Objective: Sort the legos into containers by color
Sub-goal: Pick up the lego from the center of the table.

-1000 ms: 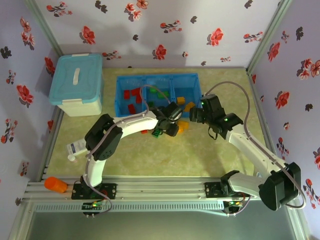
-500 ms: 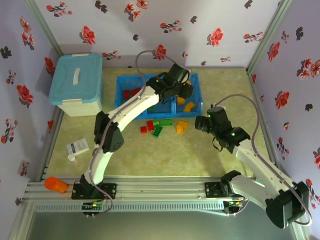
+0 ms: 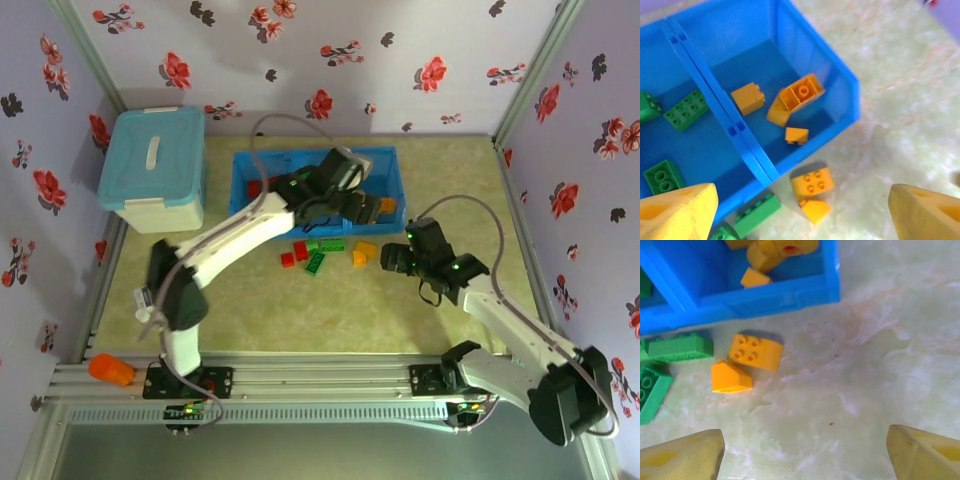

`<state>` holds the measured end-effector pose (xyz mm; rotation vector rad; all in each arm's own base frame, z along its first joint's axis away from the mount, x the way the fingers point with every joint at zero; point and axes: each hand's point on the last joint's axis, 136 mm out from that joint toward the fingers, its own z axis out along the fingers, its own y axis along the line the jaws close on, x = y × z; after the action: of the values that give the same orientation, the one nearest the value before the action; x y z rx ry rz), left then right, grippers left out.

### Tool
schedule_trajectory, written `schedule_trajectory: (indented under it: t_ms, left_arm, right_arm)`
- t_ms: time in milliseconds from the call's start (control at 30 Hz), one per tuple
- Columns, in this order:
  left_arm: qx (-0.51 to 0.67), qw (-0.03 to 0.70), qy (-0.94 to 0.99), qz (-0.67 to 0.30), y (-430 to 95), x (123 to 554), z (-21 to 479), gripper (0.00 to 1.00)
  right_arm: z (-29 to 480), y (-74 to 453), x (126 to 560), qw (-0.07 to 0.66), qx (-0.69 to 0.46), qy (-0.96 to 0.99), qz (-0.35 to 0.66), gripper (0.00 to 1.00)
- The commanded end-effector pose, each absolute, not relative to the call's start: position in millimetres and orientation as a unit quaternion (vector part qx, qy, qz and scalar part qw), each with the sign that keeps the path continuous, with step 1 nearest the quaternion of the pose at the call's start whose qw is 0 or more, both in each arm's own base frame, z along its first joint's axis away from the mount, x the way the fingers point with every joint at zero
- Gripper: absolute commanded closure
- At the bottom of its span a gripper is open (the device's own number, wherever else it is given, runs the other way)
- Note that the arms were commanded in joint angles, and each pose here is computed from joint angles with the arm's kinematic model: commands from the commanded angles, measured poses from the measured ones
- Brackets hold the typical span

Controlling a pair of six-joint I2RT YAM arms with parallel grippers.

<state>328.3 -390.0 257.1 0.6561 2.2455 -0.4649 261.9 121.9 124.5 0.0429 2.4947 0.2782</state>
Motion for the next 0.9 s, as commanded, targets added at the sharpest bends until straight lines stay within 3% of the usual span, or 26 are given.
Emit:
schedule_trajectory:
  t_ms: [0, 500, 667, 800, 867]
  left_arm:
    - [0.204, 0.428, 0.851, -0.224, -364.6, 320.4, 290.5, 0.15]
    - [0.092, 0.375, 0.906, -0.174, -223.7, 232.7, 186.2, 0.21]
    - [0.079, 0.375, 0.909, -0.166, -203.9, 222.3, 176.0, 0.23]
    - [0.079, 0.375, 0.91, -0.157, -197.6, 220.0, 173.7, 0.23]
    - [0.079, 0.375, 0.91, -0.156, -197.2, 219.8, 172.4, 0.24]
  right_arm:
    - [123.7, 152.7, 269.7, 0.298, -0.026, 0.946, 0.128, 0.16]
    - [63.8, 213.9, 315.0, 0.228, -0.093, 0.968, 0.047, 0.25]
    - [41.6, 224.5, 318.7, 0.202, -0.1, 0.974, 0.025, 0.39]
    - [30.7, 230.8, 315.3, 0.191, -0.106, 0.976, 0.012, 0.44]
    - [28.1, 232.7, 313.4, 0.188, -0.111, 0.976, 0.003, 0.54]
